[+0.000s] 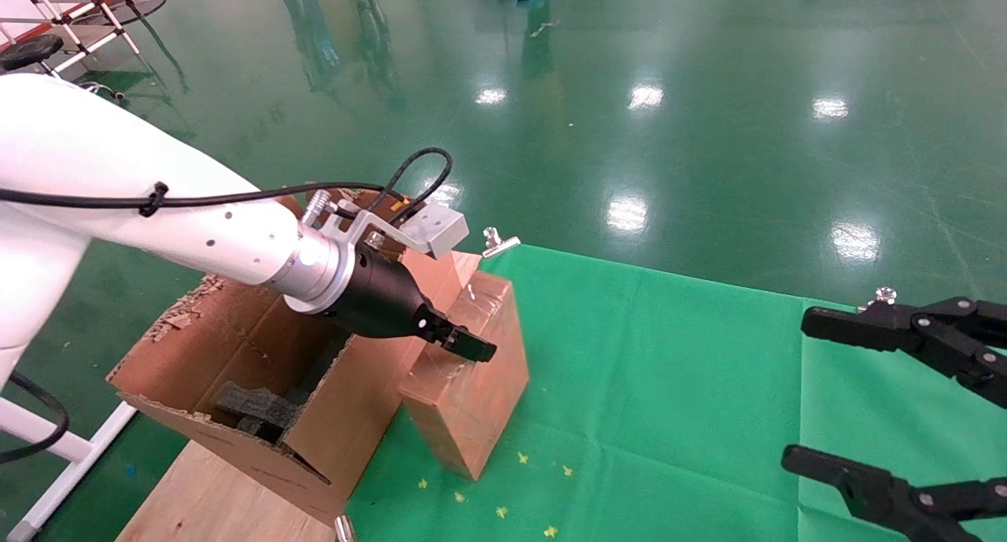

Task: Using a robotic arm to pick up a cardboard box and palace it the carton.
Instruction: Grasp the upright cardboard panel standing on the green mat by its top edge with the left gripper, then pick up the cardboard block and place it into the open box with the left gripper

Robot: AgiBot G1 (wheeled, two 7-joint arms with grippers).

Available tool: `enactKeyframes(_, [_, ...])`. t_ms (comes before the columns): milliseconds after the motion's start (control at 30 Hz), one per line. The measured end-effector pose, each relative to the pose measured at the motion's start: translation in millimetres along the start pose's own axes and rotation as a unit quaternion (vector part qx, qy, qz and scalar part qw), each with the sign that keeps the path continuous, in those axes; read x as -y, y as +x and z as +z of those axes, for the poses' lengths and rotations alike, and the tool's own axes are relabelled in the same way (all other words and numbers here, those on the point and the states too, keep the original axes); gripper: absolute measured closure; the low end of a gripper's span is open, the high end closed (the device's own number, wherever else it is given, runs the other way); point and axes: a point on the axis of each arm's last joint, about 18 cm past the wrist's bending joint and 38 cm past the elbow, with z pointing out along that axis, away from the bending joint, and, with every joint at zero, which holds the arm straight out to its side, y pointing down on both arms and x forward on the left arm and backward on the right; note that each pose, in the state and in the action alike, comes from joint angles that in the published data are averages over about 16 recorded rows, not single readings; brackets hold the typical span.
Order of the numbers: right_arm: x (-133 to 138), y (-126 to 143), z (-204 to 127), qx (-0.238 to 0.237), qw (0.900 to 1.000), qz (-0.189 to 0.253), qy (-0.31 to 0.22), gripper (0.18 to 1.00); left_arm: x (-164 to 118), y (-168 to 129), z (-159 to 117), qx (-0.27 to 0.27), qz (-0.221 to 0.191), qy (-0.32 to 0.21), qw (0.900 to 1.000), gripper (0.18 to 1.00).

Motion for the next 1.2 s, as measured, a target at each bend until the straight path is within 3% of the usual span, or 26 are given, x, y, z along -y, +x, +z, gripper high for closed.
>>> enactKeyframes(300, [0.0,0.1,0.0,0.000,1.000,0.000,0.000,0.392,22.6,-10.1,-40.5,-0.006,0.046,0.058,0.9972,0.693])
enactKeyframes(400, [0.0,0.1,0.0,0.000,1.000,0.000,0.000,0.331,32.0,-18.2,-69.2,-0.007,0.067,0.094,0.9933,0.751])
enactKeyframes(667, [0.0,0.1,0.0,0.000,1.000,0.000,0.000,0.237,37.1,-54.8,-167.5,0.026,0.112,0.183,0.9763,0.816])
enactKeyframes(800, [0.0,0.1,0.0,0.000,1.000,0.000,0.000,0.207,20.8,-80.1,-208.0,0.063,0.117,0.197,0.9713,0.824])
enactKeyframes(933, [0.0,0.1,0.0,0.000,1.000,0.000,0.000,0.190,-6.9,-108.9,-232.1,0.102,0.103,0.183,0.9724,0.827])
enactKeyframes(1200, [0.0,0.1,0.0,0.000,1.000,0.000,0.000,0.179,-67.9,-167.8,-232.6,0.144,0.028,0.126,0.9811,0.830])
